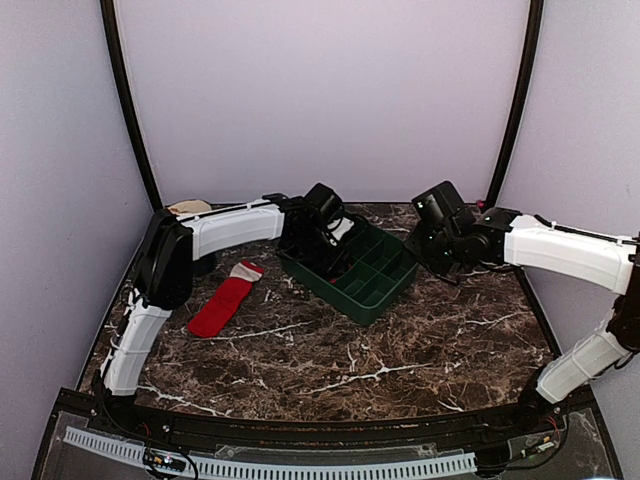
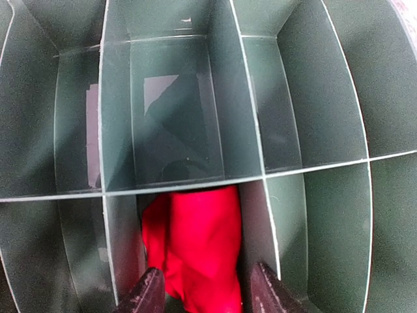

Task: Roll the socks
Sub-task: Place the sock in the storage box, then move the bin to the corner of the board.

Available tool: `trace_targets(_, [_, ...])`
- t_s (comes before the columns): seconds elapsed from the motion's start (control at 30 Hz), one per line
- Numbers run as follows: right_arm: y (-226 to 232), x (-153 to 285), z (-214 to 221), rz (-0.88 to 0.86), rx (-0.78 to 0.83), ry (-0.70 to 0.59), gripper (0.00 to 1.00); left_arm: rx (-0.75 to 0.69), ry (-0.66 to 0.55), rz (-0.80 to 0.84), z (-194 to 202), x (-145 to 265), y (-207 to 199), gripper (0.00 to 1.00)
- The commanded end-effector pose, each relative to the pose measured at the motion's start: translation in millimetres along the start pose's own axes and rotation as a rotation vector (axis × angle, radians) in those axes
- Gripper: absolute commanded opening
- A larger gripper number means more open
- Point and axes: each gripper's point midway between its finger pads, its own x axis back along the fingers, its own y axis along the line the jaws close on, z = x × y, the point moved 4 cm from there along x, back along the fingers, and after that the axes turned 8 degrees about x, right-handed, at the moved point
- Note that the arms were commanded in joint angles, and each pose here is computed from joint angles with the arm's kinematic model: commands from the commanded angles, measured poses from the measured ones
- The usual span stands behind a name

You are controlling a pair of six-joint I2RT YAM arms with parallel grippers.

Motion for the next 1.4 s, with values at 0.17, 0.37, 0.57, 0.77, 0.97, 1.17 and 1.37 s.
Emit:
trace_targets(0.17, [24,0,-12,-0.101,0.117,-0.031,0.41,-0.003,-0.078,-0.005,-14,72,-10,0.51])
trace_targets(0.37, [42,11,-26,-0.191,0.283,-0.108,0.41,-0.023,-0.350,0.005,-28,149,-18,0.98])
trace_targets(0.57, [57,18,-44,-0.302,0.365,-0.238,0.99,-0.069,-0.728,0.014,-8,246,-20,0.99])
trace_targets(0.77, [71,1,-58,-0.409,0.344,-0.178,1.00,-0.048,-0.958,0.097,26,290,-19,0.99])
trace_targets(0.97, [99,-7,-54,-0.507,0.481,-0.149,0.78,0.100,-0.945,0.031,59,288,11,0.93])
trace_targets(1.17, [111,-35,-31,-0.403,0.672,-0.045,0.77,0.245,-0.787,-0.235,82,271,49,0.94])
trace_targets(1.37, [112,-71,-12,-0.254,0.810,0.061,0.76,0.373,-0.570,-0.425,114,238,78,0.89])
